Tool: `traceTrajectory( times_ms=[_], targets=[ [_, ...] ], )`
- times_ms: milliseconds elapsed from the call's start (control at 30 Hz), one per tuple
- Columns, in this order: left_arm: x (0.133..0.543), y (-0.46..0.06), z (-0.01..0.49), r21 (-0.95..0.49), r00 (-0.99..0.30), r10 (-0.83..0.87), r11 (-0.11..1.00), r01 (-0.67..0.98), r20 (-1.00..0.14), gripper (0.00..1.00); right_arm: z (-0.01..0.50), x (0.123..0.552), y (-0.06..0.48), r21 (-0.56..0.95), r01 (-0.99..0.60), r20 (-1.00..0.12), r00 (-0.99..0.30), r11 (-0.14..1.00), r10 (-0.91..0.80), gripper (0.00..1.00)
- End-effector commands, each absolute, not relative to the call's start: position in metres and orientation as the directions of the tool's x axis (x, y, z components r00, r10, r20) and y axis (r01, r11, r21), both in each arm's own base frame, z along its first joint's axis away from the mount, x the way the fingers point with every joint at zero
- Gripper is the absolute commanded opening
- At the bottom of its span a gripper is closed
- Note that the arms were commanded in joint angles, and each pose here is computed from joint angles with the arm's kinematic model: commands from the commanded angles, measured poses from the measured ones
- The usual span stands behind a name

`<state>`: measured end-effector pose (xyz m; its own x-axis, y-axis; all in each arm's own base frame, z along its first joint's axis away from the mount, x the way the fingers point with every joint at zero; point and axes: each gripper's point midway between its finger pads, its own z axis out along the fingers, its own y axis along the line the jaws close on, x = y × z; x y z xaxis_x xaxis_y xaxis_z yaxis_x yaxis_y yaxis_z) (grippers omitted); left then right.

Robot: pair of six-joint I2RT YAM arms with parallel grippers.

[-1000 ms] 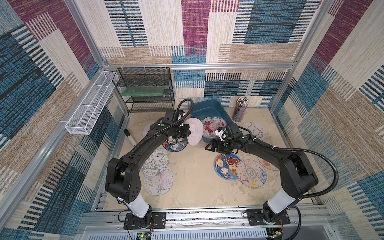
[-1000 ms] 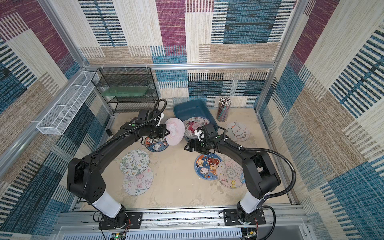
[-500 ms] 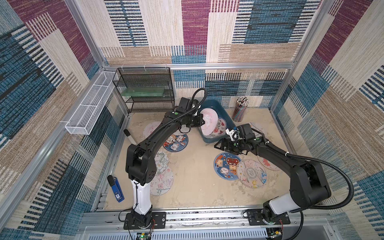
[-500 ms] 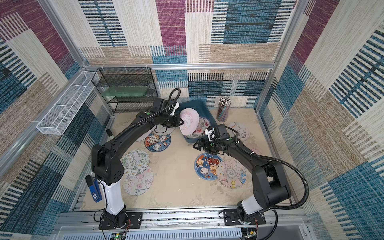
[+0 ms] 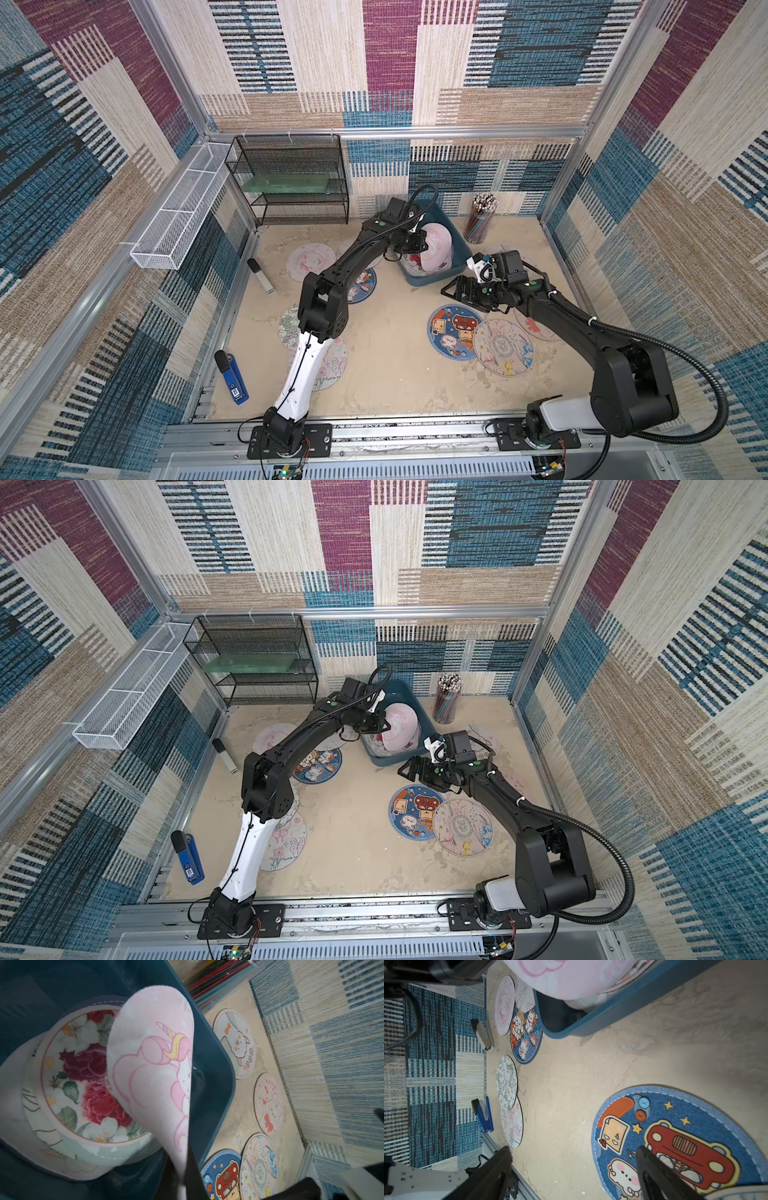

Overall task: Put the coasters into the storage box
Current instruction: Place the coaster in the storage box.

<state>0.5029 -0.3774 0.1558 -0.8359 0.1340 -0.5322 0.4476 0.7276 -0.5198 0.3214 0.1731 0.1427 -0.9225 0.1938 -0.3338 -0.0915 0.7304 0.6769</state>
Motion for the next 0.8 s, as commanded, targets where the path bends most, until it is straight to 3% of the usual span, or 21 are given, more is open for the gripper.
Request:
traceTrajectory(
  times_ms=[0,200,333,500,600,767],
  targets=[
    [0.512,-0.367,0.143,-0.417,-0.808,0.191,0.777,0.471,-0.557,0.0,0.144,0.318,0.171,0.68,-0.09,-0.332,-0.923,0.727,0.196,0.96],
    [0.52,-0.353,0.11,-0.321,-0.814,0.241,0.831,0.455,-0.529,0.0,0.144,0.317,0.171,0.684,-0.084,-0.328,-0.922,0.724,0.204,0.96],
    [0.522,-0.343,0.096,-0.258,-0.814,0.262,0.86,0.441,-0.519,0.19,0.146,0.317,0.172,0.687,-0.084,-0.327,-0.922,0.722,0.204,0.96],
    [0.527,-0.333,0.101,-0.198,-0.798,0.274,0.879,0.435,-0.538,0.5,0.143,0.315,0.173,0.692,-0.08,-0.318,-0.926,0.718,0.204,0.96],
    [0.529,-0.329,0.108,-0.17,-0.786,0.278,0.886,0.432,-0.552,0.59,0.143,0.315,0.173,0.695,-0.079,-0.317,-0.926,0.715,0.206,0.96],
    [0.531,-0.324,0.124,-0.143,-0.768,0.279,0.891,0.431,-0.576,0.64,0.143,0.315,0.174,0.696,-0.08,-0.317,-0.926,0.713,0.206,0.96]
  ],
)
